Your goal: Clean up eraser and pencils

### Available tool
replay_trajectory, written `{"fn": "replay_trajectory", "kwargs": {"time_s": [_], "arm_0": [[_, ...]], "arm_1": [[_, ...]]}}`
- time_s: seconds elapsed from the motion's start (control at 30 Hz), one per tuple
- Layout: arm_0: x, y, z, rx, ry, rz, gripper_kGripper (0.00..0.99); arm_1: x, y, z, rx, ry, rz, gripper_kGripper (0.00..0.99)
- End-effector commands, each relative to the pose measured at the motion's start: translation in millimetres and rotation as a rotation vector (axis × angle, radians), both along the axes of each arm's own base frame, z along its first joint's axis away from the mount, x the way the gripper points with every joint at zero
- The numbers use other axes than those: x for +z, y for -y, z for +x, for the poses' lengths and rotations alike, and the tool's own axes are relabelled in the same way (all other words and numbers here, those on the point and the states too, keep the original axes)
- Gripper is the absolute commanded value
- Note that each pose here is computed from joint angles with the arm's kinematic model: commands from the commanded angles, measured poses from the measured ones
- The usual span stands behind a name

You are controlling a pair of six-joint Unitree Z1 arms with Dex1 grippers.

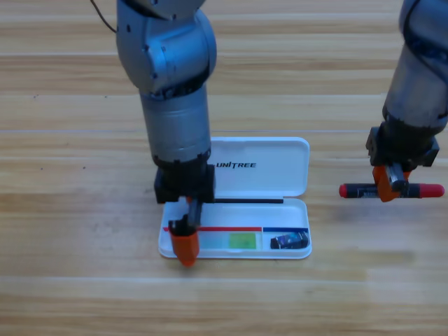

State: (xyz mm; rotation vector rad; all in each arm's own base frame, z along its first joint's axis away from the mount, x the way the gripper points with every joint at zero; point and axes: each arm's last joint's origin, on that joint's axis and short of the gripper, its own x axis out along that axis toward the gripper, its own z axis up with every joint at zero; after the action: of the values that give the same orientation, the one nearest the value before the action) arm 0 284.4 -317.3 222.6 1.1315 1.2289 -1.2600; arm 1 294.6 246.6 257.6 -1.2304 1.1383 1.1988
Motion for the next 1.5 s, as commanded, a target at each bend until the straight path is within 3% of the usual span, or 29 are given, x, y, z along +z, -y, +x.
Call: {"fn": "replay_trajectory", "kwargs": {"time_s": [0.03, 0.13, 0.27, 0.47, 0.6, 1.33, 1.37, 1.43, 1.47, 1.5], "arm_0": [[86.7, -44.2, -11.3, 0.059, 0.107, -0.089, 0.990], [136.5, -84.5, -23.8, 0.091, 0.191, -0.160, 0.990], [179.6, -149.2, -34.1, 0.188, 0.300, -0.223, 0.990], [193.2, -212.4, -33.1, 0.346, 0.348, -0.246, 0.990], [189.2, -231.0, -32.7, 0.406, 0.332, -0.251, 0.990], [156.5, -233.8, -42.4, 0.414, 0.270, -0.275, 0.990], [155.8, -233.8, -42.4, 0.414, 0.268, -0.274, 0.990], [154.8, -233.8, -42.3, 0.414, 0.268, -0.274, 0.990], [153.7, -233.6, -41.8, 0.414, 0.266, -0.275, 0.990], [153.0, -233.5, -41.7, 0.414, 0.266, -0.275, 0.990]], "arm_1": [[19.3, -40.6, -35.9, 0.094, 0.009, 0.049, 0.000], [8.3, -66.3, -32.2, 0.102, -0.001, 0.045, 0.000], [-11.1, -101.1, -25.8, 0.117, -0.011, 0.037, 0.000], [-34.1, -143.9, -19.5, 0.132, -0.020, 0.027, 0.000], [-43.7, -159.9, -20.1, 0.143, -0.020, 0.027, 0.000], [-67.5, -178.0, -11.2, 0.127, 0.017, -0.012, 0.000], [-67.0, -177.7, -11.3, 0.124, 0.018, -0.013, 0.181], [-63.4, -176.4, -12.2, 0.117, 0.020, -0.010, 0.692], [-59.8, -175.2, -13.0, 0.112, 0.022, -0.006, 0.854], [-54.3, -173.4, -14.1, 0.110, 0.025, -0.002, 0.882]]}}
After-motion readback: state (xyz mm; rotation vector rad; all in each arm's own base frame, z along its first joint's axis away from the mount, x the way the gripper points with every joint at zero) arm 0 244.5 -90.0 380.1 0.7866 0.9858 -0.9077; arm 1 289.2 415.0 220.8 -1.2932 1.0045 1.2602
